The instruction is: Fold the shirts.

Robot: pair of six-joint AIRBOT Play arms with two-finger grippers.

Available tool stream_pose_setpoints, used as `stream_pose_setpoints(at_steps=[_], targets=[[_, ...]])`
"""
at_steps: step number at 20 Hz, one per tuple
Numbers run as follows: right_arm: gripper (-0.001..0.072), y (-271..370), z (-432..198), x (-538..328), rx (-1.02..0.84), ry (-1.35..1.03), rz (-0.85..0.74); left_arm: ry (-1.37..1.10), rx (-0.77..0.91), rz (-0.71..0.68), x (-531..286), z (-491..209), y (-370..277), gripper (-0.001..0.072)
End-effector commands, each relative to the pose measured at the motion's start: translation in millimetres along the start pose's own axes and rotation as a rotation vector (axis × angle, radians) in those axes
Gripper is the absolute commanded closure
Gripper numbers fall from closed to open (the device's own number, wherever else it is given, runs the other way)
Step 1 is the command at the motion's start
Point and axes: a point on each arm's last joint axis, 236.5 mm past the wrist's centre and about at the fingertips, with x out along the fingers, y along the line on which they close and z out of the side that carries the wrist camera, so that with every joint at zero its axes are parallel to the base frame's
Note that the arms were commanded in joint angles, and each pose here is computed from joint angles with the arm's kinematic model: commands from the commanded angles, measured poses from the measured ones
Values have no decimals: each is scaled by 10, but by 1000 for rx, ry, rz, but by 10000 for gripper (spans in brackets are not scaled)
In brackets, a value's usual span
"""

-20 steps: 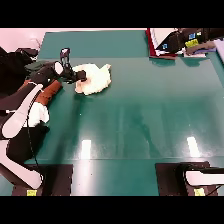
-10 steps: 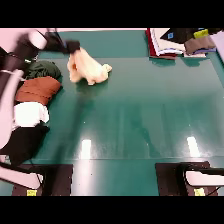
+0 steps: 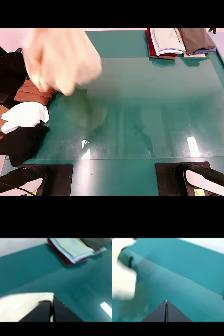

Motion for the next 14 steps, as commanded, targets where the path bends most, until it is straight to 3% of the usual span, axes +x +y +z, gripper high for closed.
stream_pose_setpoints(at_steps=[1,2,3,4,9,11,14], targets=[[694,-8,49,-187,1,-47,-38,174,85,-171,356,-504,-726,685],[694,12,55,-215,-1,-52,-38,219,92,-203,522,-667,-866,516],[694,28,64,-232,-4,-55,-37,247,91,-219,683,-790,-946,136],[694,32,65,-233,-3,-55,-36,264,81,-215,798,-867,-937,101],[694,73,-35,-220,0,-13,-15,467,-67,158,661,-1321,476,100],[694,81,-50,-221,-1,-7,-13,539,-175,252,445,-1606,945,299],[694,81,-51,-219,0,-6,-12,683,-283,323,42,-2347,1229,301]])
